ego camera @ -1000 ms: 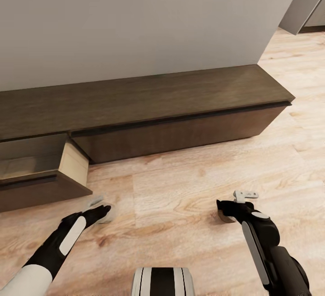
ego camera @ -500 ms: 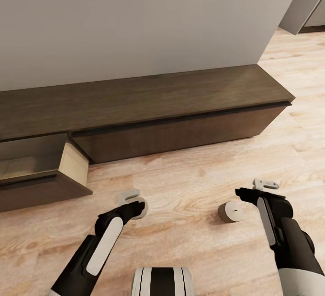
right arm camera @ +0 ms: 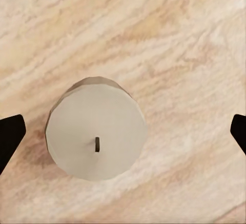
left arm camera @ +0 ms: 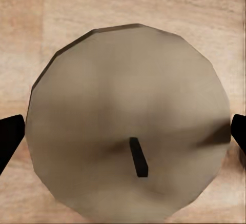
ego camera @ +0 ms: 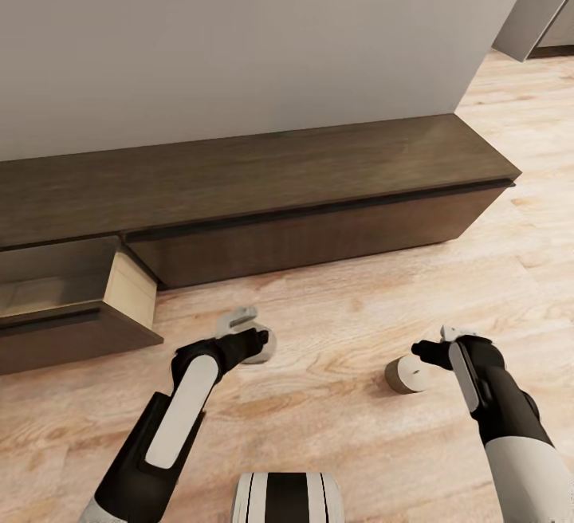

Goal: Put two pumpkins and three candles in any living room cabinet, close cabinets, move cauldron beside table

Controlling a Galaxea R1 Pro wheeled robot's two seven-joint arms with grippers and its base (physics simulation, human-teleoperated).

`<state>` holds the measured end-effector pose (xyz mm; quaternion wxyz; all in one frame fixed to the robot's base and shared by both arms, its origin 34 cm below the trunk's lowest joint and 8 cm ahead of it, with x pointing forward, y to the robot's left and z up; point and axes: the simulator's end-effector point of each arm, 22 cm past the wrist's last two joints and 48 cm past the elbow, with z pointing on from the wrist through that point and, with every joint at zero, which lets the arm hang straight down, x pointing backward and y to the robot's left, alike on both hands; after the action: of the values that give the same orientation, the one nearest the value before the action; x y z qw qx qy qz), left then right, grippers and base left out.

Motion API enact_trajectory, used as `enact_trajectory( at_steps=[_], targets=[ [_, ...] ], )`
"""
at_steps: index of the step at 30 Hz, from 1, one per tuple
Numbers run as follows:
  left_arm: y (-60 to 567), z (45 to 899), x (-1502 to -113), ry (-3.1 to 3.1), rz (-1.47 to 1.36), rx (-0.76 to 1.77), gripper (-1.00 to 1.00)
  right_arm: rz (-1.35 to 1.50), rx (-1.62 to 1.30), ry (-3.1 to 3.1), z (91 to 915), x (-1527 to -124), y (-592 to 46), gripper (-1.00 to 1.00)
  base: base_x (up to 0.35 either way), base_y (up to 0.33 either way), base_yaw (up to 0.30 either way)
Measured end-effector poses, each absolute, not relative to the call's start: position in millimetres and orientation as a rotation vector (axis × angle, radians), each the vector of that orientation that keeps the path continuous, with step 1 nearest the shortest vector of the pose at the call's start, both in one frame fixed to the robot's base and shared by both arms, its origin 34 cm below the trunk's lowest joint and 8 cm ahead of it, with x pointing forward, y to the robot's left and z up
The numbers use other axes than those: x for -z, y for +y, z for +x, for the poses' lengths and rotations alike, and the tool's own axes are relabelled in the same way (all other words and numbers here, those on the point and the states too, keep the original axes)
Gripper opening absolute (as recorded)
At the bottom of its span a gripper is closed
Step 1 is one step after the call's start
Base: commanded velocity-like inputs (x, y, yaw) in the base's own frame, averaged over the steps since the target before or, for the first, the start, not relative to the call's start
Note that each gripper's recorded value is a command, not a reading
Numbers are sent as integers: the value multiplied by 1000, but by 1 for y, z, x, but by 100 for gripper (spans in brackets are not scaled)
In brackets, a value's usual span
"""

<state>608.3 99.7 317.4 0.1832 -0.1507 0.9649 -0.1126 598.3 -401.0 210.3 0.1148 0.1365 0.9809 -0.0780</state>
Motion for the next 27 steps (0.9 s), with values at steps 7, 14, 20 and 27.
enact_trajectory(
  at_steps=[7,14,20,27],
  targets=[
    [71,599,-322,2763,-482,489,-100,411,212,2923,591,-196,-395,100,0,0,0],
    [69,594,-309,2789,-499,496,-100,404,84,2944,599,-181,-376,100,0,0,0],
    [69,589,-297,2812,-508,496,-100,424,40,2979,608,-166,-383,100,0,0,0],
    [67,587,-289,2825,-512,497,-100,440,58,2991,606,-159,-396,100,0,0,0]
  ],
)
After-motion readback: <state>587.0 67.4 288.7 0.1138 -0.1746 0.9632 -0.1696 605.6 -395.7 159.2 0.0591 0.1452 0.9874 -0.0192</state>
